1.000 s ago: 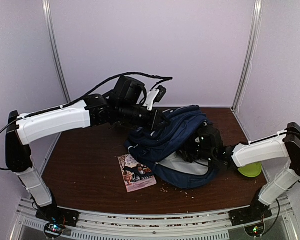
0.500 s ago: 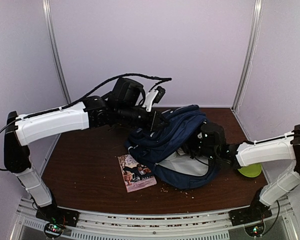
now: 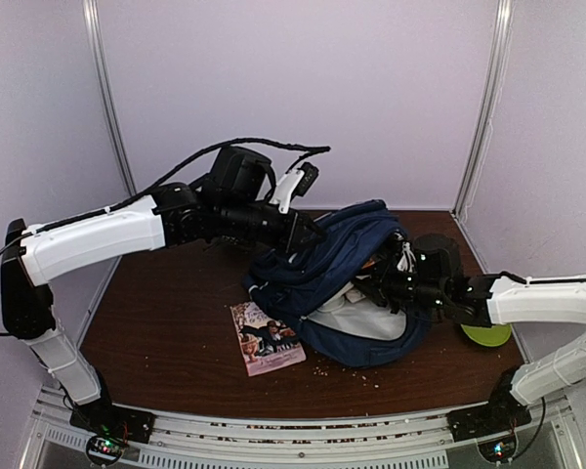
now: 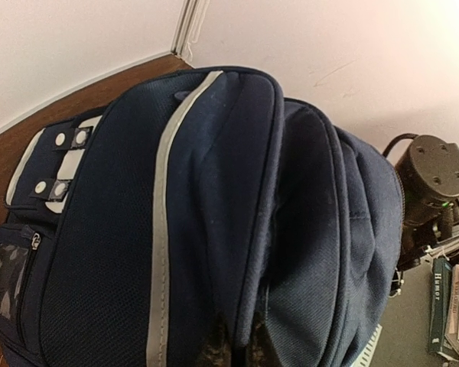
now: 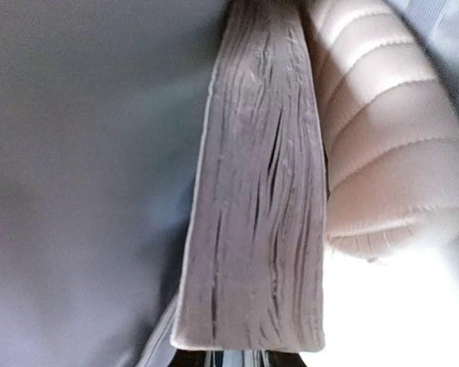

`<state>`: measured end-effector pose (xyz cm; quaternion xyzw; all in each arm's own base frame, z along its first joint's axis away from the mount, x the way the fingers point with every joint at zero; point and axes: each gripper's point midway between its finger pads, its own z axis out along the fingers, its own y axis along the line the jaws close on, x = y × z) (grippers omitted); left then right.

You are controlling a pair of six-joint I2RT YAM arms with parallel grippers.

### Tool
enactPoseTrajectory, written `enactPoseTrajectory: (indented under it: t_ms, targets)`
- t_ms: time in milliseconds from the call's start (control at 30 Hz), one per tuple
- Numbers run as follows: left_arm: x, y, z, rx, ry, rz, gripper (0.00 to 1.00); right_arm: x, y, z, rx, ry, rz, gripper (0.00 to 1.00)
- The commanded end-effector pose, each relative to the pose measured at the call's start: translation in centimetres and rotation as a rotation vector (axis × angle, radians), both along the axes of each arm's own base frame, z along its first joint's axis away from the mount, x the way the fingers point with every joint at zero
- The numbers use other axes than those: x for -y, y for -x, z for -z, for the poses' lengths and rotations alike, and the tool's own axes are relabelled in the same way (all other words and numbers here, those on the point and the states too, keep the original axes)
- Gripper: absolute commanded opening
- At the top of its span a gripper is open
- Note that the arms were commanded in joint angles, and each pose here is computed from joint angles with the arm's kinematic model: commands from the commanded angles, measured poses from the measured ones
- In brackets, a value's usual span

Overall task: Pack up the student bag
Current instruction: Place the book in the student bag.

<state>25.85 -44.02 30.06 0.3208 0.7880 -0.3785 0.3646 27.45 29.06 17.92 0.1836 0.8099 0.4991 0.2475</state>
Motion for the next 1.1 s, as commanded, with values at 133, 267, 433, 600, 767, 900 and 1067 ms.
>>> enactPoseTrajectory:
  t_ms: [133, 267, 433, 600, 767, 900, 1067]
  targets:
    - [0.1, 3.3, -13.2, 0.211, 0.343, 0.157, 0.0, -2.5, -2.3, -1.7, 0.02, -0.126, -0.027, 0.0]
    - [0.7, 4.5, -13.3, 0.176, 0.374, 0.218, 0.0, -2.0, -4.2, -2.1, 0.047, -0.182, 0.068, 0.0]
    - [1.0, 5.2, -12.7, 0.128, 0.382, 0.252, 0.0, -2.2, -6.6, -1.2, 0.046, -0.153, 0.141, 0.0]
    - [0.6, 5.1, -12.2, 0.124, 0.382, 0.227, 0.0, -2.4, -8.0, 2.2, -0.001, -0.07, 0.17, 0.0]
    - [-0.4, 3.2, -11.0, 0.165, 0.315, 0.113, 0.0, -2.1, -6.9, 1.6, 0.024, -0.048, 0.12, 0.36]
    - [-1.5, 0.5, -10.6, 0.163, 0.3, 0.023, 0.0, -0.8, -5.3, 0.6, 0.038, 0.016, 0.091, 0.6]
    - [-2.9, -3.0, -9.9, 0.11, 0.316, -0.069, 0.0, 0.5, -3.3, -0.8, 0.055, 0.066, 0.05, 0.71]
